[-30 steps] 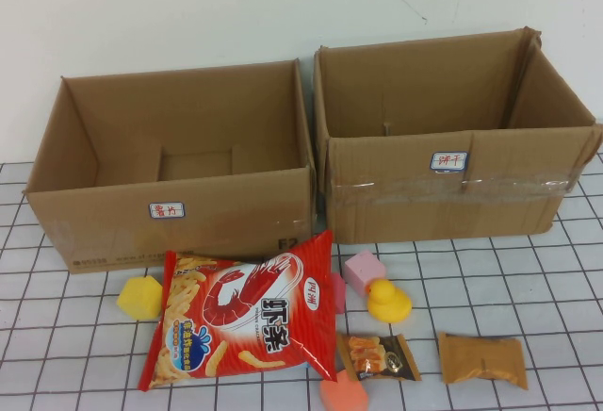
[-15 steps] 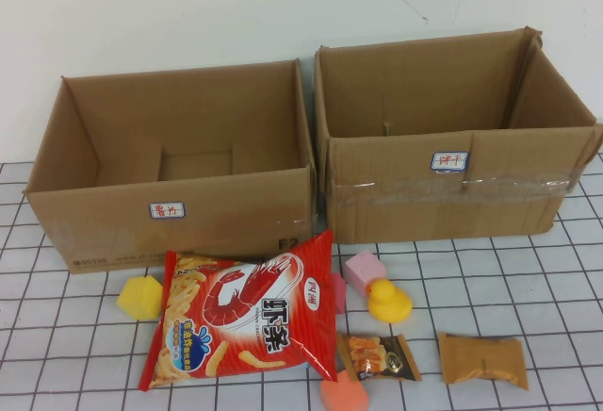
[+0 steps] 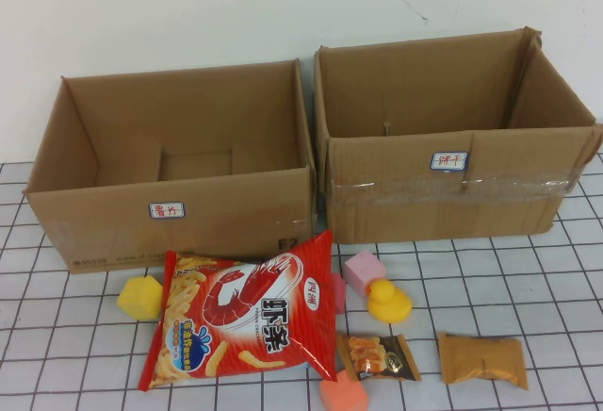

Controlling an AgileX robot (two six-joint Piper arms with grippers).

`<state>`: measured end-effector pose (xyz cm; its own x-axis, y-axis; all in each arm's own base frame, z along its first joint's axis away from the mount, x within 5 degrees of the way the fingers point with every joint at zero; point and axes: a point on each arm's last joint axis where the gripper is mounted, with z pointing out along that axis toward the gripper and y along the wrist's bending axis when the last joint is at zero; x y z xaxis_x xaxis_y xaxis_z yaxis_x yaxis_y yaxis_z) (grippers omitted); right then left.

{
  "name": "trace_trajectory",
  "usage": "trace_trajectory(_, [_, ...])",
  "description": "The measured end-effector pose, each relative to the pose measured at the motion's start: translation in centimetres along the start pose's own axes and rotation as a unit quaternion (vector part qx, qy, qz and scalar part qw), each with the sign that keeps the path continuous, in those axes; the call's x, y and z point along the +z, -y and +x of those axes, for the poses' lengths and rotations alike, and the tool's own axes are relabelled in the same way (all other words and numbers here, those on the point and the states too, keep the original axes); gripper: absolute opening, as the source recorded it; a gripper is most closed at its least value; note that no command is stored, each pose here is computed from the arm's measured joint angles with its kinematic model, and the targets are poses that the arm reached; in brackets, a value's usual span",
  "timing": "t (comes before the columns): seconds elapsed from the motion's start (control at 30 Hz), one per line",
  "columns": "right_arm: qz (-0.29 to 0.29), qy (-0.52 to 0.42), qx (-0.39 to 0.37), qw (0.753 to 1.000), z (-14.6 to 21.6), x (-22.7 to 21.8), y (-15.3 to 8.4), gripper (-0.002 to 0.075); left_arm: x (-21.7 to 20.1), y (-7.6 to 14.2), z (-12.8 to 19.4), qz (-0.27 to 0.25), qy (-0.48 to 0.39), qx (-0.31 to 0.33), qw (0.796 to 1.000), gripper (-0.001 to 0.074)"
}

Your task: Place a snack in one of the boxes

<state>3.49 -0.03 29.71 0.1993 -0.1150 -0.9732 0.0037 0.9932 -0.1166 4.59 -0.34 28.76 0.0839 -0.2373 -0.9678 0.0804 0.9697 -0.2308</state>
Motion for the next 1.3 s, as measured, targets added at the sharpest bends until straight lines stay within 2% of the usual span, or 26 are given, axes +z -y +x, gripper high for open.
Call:
trace_trajectory(0.1, [-0.003,-0.064,0.005,0.998,-0.5,0.9,0.1,-0.0001,1.1,0.4,-0.9,-0.006,-0.076,-0.026,0.997,-0.0002])
trace_trajectory(0.23, [-0.015,-0.16,0.03,0.987,-0.2,2.6,0.0,-0.0001,3.3,0.8,-0.8,-0.021,-0.202,-0.051,0.978,-0.0002])
trace_trajectory(0.37, [-0.036,-0.259,0.046,0.964,1.2,4.3,-0.5,-0.0001,5.5,0.8,0.4,-0.033,-0.274,-0.077,0.958,-0.0002])
trace_trajectory(0.5, [-0.071,-0.346,0.009,0.936,3.1,5.6,-1.1,-0.0001,7.7,0.8,2.2,-0.039,-0.339,-0.123,0.932,-0.0002])
trace_trajectory(0.53, [-0.081,-0.359,-0.001,0.93,3.5,5.8,-1.2,-0.0001,8.2,0.9,2.7,-0.036,-0.356,-0.132,0.925,-0.0002])
trace_trajectory(0.57, [-0.105,-0.387,-0.025,0.916,4.1,6.2,-1.4,-0.0001,9.3,1.1,3.8,-0.027,-0.392,-0.143,0.908,-0.0002])
trace_trajectory(0.73, [-0.137,-0.425,-0.048,0.894,5.3,6.9,-1.8,-0.0001,11.9,2.0,5.7,0.041,-0.458,-0.152,0.875,-0.0002])
trace_trajectory(0.97, [-0.146,-0.44,-0.058,0.884,5.8,7.2,-1.9,-0.0001,16.1,3.4,5.9,0.125,-0.507,-0.134,0.842,-0.0001])
trace_trajectory(1.13, [-0.152,-0.439,-0.069,0.883,5.8,7.3,-1.9,-0.0001,17.9,5.6,5.4,0.182,-0.521,-0.046,0.832,-0.0001])
trace_trajectory(1.23, [-0.153,-0.438,-0.071,0.883,5.8,7.3,-1.9,-0.0001,18.2,7.1,5.2,0.191,-0.533,0.01,0.824,-0.0001])
trace_trajectory(1.3, [-0.153,-0.438,-0.071,0.883,5.8,7.3,-1.9,-0.0001,18.3,7.6,5.3,0.174,-0.547,0.017,0.819,-0.0001])
